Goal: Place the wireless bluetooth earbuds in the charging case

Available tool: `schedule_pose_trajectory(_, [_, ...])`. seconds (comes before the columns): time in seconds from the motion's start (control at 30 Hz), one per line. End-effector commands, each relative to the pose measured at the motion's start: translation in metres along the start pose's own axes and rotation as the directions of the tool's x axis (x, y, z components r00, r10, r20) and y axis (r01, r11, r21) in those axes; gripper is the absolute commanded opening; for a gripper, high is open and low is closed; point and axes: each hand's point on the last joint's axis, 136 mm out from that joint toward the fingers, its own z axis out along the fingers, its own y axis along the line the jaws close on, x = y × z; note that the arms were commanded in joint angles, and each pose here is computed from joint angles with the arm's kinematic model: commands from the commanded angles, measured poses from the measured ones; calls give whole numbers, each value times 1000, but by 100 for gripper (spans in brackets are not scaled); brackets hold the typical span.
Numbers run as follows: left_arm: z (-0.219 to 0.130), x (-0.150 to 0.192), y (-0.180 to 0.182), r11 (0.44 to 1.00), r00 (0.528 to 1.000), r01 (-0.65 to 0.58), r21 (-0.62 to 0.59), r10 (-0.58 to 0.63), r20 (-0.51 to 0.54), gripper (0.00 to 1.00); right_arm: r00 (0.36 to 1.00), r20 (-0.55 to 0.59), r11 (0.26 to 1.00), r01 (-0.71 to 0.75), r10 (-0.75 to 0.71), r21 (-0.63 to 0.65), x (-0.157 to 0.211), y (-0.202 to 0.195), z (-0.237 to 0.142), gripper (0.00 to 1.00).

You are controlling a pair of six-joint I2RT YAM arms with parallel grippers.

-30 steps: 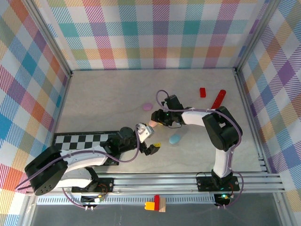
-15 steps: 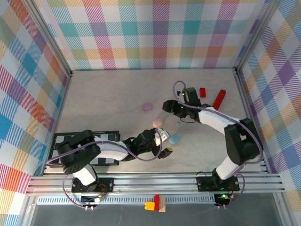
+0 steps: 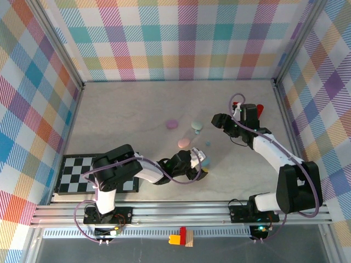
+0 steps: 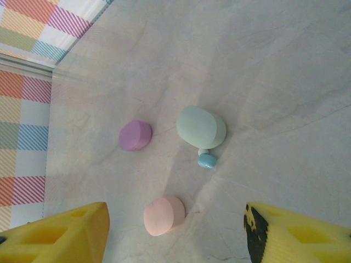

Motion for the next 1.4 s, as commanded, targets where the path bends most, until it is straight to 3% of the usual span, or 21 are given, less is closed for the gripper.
schedule_pose_trajectory(0.0, [7, -4, -1, 1000, 1000, 9, 21, -9, 9, 72, 1000, -19, 1000, 3, -3, -4, 8, -4, -7, 65])
schedule_pose_trajectory(0.17, [8, 3, -1, 1000, 1000, 5, 30, -5, -3, 52, 1000, -12, 1000, -12, 13, 8, 9, -11, -15, 65])
schedule_pose_trajectory(0.43, [3, -1, -6, 998, 999, -26, 64, 24, 33, 38, 1000, -11, 1000, -19, 19, 24, 12, -17, -37, 65])
schedule_pose_trajectory(0.57, [-9, -14, -1, 998, 996, 2, 66, -8, 93, 37, 999, -22, 1000, -23, 23, 0, 17, -16, -56, 65])
schedule_pose_trajectory(0.7, [-29, -38, 5, 996, 983, 28, 90, -44, 180, 37, 994, -107, 995, -32, 21, -98, 39, -2, -68, 67])
schedule_pose_trajectory(0.9, [-58, -79, 14, 994, 953, 15, 111, -48, 299, 37, 947, -322, 911, -139, 7, -389, 79, 42, -83, 74])
schedule_pose_trajectory(1.17, [-80, -123, 9, 986, 915, -62, 158, -7, 403, 37, 931, -364, 880, -185, 16, -436, 93, 48, -85, 73])
schedule_pose_trajectory(1.37, [-87, -144, 2, 977, 895, -104, 187, 10, 446, 38, 905, -426, 862, -224, 10, -455, 100, 56, -83, 59])
